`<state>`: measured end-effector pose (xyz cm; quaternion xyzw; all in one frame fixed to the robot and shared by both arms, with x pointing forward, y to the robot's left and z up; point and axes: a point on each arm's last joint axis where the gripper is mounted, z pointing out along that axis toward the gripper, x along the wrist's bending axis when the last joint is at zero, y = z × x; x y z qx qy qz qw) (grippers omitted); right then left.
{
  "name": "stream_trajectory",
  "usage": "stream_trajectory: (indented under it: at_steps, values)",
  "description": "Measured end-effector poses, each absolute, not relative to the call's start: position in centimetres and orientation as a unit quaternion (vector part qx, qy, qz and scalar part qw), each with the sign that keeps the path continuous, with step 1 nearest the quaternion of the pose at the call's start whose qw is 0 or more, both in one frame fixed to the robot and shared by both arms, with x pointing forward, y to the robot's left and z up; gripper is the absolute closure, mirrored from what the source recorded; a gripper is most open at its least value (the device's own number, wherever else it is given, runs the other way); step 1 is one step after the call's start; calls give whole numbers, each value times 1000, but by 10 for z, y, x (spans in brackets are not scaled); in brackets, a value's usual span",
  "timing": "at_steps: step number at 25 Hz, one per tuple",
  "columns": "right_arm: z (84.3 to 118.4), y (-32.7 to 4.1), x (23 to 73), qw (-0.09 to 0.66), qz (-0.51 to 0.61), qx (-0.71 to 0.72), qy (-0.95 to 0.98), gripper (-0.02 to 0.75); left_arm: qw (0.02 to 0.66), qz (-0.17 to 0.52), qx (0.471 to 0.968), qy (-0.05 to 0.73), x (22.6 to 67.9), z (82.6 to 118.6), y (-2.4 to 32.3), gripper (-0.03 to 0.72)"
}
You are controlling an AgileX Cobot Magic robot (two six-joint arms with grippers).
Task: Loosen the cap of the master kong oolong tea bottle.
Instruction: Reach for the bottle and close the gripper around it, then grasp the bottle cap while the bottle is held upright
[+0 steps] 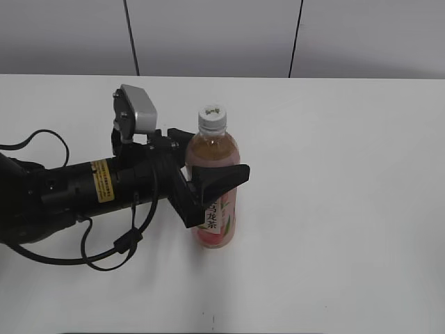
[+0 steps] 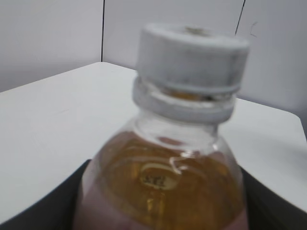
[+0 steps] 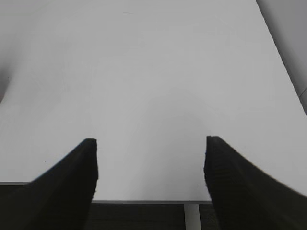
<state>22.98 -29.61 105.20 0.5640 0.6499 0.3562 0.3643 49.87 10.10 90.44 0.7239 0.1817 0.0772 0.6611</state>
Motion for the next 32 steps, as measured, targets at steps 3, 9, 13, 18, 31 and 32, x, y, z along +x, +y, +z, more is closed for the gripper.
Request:
stream_trajectory:
  at_steps: [3, 9, 13, 18, 31, 32]
  values:
    - [1052, -296, 230, 364, 356, 564, 650, 214, 661, 77, 724, 182, 499, 904, 101, 229]
    - [1052, -296, 230, 364, 356, 564, 650, 214, 661, 77, 724, 182, 499, 904, 101, 229]
    - [1052, -296, 230, 364, 356, 564, 650, 214, 661, 77, 724, 182, 499, 904, 101, 230]
    - [1052, -296, 230, 364, 356, 564, 650, 214, 661, 77, 724, 182, 499, 904, 101, 230]
    - [1082, -287, 267, 318, 363, 556, 677, 269, 661, 78, 724, 183, 499, 904, 101, 230]
    - [1087, -285, 274, 304, 361, 553, 687, 286, 661, 78, 723, 183, 499, 904, 101, 230]
